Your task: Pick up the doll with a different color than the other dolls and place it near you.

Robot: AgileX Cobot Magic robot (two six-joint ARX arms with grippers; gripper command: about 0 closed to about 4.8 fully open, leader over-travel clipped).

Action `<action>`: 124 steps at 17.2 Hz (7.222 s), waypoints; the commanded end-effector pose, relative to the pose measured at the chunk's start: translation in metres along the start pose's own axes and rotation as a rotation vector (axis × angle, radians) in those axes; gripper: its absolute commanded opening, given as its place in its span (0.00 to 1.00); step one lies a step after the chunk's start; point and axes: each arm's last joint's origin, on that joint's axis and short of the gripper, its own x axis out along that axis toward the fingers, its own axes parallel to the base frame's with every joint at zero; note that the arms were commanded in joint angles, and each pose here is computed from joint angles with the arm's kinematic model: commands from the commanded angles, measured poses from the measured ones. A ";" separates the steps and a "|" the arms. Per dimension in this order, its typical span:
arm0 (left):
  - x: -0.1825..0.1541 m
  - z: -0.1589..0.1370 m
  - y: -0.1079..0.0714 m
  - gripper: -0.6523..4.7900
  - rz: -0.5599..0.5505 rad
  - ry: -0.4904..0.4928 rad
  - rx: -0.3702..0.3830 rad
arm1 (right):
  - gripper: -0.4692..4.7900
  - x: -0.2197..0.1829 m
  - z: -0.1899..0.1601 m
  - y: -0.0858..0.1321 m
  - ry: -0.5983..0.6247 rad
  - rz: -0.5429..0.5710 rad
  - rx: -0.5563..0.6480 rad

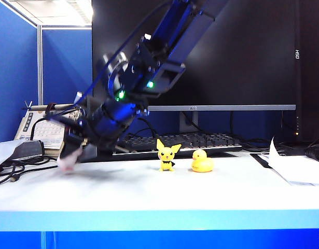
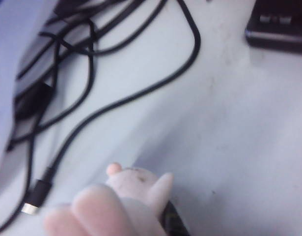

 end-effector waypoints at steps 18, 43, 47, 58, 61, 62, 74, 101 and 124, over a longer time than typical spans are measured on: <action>0.000 0.001 0.000 0.76 -0.001 -0.006 -0.001 | 0.10 -0.073 0.038 0.035 0.103 -0.055 -0.133; 0.000 0.001 0.000 0.76 -0.001 -0.006 -0.001 | 0.09 -0.178 -0.082 0.012 0.001 -0.153 -0.071; 0.000 0.001 0.000 0.76 -0.001 -0.006 -0.001 | 0.09 -0.179 -0.094 0.003 -0.006 -0.199 -0.065; 0.000 0.001 0.000 0.76 -0.001 -0.006 -0.001 | 0.09 -0.176 -0.115 -0.008 0.015 -0.229 -0.033; 0.000 0.001 0.000 0.76 -0.001 -0.006 -0.001 | 0.09 -0.170 -0.121 -0.012 0.046 -0.240 -0.025; 0.000 0.001 0.000 0.76 -0.001 -0.006 -0.001 | 0.09 -0.168 -0.123 -0.013 0.054 -0.242 -0.021; 0.000 0.001 0.000 0.76 -0.001 -0.006 -0.001 | 0.59 -0.166 -0.124 -0.012 0.042 -0.230 -0.007; 0.000 0.001 0.000 0.76 -0.001 -0.006 0.000 | 0.49 -0.343 -0.157 -0.020 -0.337 -0.505 0.017; -0.001 0.001 0.000 0.76 0.001 -0.014 -0.001 | 0.49 -0.372 -0.242 -0.039 -0.437 -0.736 0.182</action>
